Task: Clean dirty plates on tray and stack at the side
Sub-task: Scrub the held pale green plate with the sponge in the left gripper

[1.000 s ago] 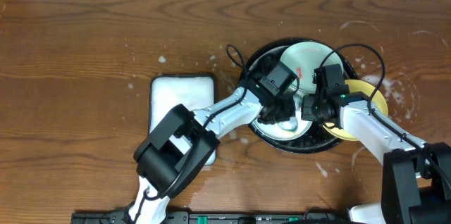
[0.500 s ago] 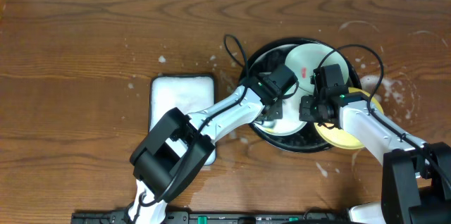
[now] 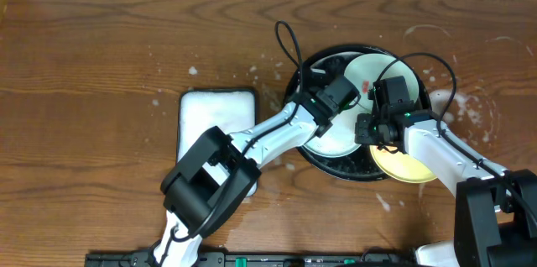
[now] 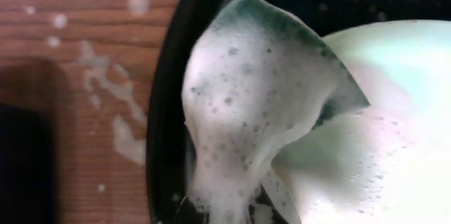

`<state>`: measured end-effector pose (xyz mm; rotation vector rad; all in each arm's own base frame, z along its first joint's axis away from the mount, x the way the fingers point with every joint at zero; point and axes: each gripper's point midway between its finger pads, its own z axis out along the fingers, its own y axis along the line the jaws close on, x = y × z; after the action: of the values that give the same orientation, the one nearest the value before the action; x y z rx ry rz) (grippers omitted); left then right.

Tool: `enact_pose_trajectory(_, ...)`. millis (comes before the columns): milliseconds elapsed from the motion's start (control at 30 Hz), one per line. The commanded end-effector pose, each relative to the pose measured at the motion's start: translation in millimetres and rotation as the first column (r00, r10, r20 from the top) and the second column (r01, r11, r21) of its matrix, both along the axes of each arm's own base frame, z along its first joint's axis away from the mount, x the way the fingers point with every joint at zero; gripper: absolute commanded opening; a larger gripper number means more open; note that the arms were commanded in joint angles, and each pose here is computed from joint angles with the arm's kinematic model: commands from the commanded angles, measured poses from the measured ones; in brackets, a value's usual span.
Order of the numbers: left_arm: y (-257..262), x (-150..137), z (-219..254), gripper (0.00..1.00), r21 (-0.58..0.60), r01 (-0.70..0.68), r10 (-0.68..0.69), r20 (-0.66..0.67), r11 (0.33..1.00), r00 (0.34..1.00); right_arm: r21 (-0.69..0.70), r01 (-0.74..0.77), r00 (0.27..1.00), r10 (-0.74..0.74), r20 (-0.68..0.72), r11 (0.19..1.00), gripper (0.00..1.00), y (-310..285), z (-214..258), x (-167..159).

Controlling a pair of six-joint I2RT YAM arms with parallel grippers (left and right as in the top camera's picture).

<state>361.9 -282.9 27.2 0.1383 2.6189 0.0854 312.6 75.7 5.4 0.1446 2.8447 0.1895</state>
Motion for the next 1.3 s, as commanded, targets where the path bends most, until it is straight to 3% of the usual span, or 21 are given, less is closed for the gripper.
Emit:
enact_pose_trajectory(0, -16.6, -16.1, -27.4, 0.08, -0.168, -0.020, -0.011, -0.178, 0.986, 0.984, -0.150, -0.008, 0.999, 0.003, -0.034, 0.989, 0.01, -28.4, -12.9, -9.4)
enact_pose_trajectory(67, -44.7, -29.5, -25.7, 0.08, -0.325, -0.051, -0.041, -0.269, 0.944, 0.962, -0.150, -0.008, 0.999, 0.003, -0.034, 0.989, 0.01, -28.4, -12.9, -9.4)
enact_pose_trajectory(167, -74.1, -46.3, -19.0, 0.08, -0.466, -0.105, -0.083, -0.366, 0.879, 0.927, -0.150, -0.008, 0.999, 0.003, -0.034, 0.989, 0.01, -28.4, -12.9, -9.4)
enact_pose_trajectory(300, -93.9, -66.5, -13.9, 0.08, -0.525, -0.134, -0.129, -0.434, 0.841, 0.892, -0.150, -0.008, 0.999, 0.003, -0.034, 0.989, 0.01, -28.4, -12.9, -9.4)
enact_pose_trajectory(567, -109.1, -87.6, -13.0, 0.09, -0.538, -0.102, -0.184, -0.453, 0.837, 0.873, -0.150, -0.008, 0.999, 0.003, -0.034, 0.989, 0.01, -28.3, -12.9, -9.3)
enact_pose_trajectory(700, -96.9, -79.2, -22.2, 0.10, -0.489, -0.108, -0.126, -0.423, 0.866, 0.897, -0.150, -0.008, 0.999, 0.003, -0.035, 0.989, 0.01, -28.3, -12.9, -9.4)
enact_pose_trajectory(900, -25.5, -35.0, -38.8, 0.08, -0.231, -0.103, 0.042, -0.255, 0.967, 0.966, -0.150, -0.008, 0.999, 0.003, -0.035, 0.989, 0.01, -28.3, -12.9, -9.4)
enact_pose_trajectory(1100, 25.9, -13.7, -29.6, 0.08, -0.033, -0.122, 0.115, -0.174, 0.992, 0.978, -0.150, -0.008, 0.999, 0.003, -0.035, 0.989, 0.01, -28.3, -13.0, -9.5)
enact_pose_trajectory(1267, 30.1, -2.8, 10.5, 0.08, -0.014, -0.100, 0.098, -0.116, 0.995, 0.988, -0.151, -0.008, 0.999, 0.003, -0.038, 0.989, 0.01, -28.5, -13.2, -10.3)
